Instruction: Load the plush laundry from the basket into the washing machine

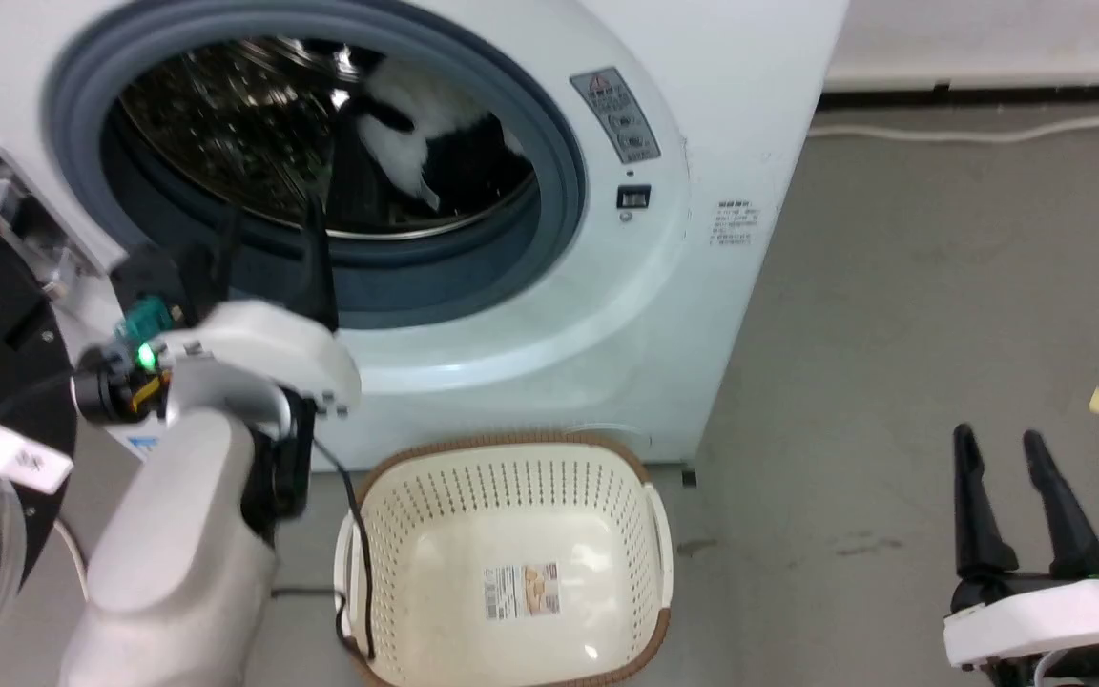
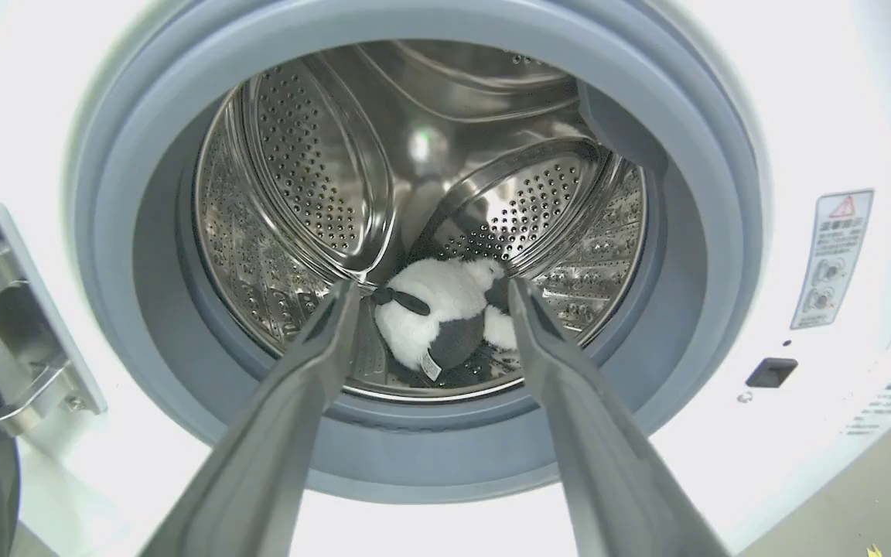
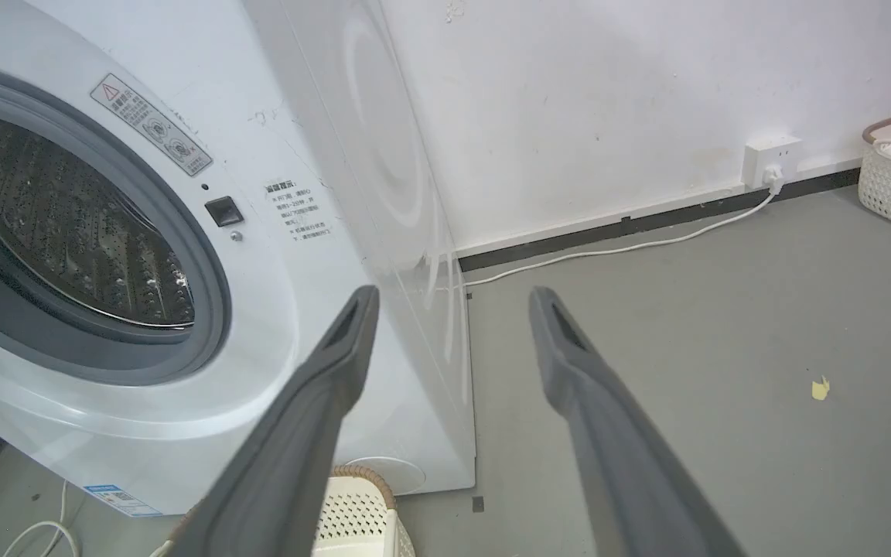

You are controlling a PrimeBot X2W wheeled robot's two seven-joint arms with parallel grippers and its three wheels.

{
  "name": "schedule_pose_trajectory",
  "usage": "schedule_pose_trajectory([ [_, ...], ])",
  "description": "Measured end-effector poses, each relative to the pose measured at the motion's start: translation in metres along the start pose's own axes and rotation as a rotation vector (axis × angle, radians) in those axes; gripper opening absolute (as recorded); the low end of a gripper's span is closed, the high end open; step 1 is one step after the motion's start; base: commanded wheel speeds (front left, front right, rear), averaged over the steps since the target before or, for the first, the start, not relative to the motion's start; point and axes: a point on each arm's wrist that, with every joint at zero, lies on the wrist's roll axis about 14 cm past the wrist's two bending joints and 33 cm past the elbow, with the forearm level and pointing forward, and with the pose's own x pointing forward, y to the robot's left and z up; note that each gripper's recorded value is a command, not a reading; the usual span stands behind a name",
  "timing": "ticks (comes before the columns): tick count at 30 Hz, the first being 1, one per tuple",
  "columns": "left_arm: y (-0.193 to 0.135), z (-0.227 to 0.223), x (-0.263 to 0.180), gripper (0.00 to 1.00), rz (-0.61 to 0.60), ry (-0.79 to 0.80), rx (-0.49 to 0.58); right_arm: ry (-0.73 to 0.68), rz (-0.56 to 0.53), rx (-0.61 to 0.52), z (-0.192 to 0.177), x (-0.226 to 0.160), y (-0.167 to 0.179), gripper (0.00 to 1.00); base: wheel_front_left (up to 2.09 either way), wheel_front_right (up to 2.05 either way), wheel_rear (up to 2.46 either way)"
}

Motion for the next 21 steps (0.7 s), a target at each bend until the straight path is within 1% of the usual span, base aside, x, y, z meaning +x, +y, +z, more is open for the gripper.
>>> schedule_pose_trajectory([
  [4,0.001,0.001,-0.026,1.0,-0.013,0.006,0.02,-0.013,0.032,-0.011,0.007,-0.009,0.011,1.0,0.0,0.0,0.0],
  [12,0.016,0.01,-0.071,1.0,-0.01,-0.035,0.062,-0.035,0.079,-0.046,0.019,-0.026,0.028,1.0,0.0,0.0,0.0],
  [21,0.023,0.01,-0.104,1.0,-0.003,-0.056,0.071,-0.05,0.121,-0.132,0.028,-0.035,0.042,1.0,0.0,0.0,0.0],
])
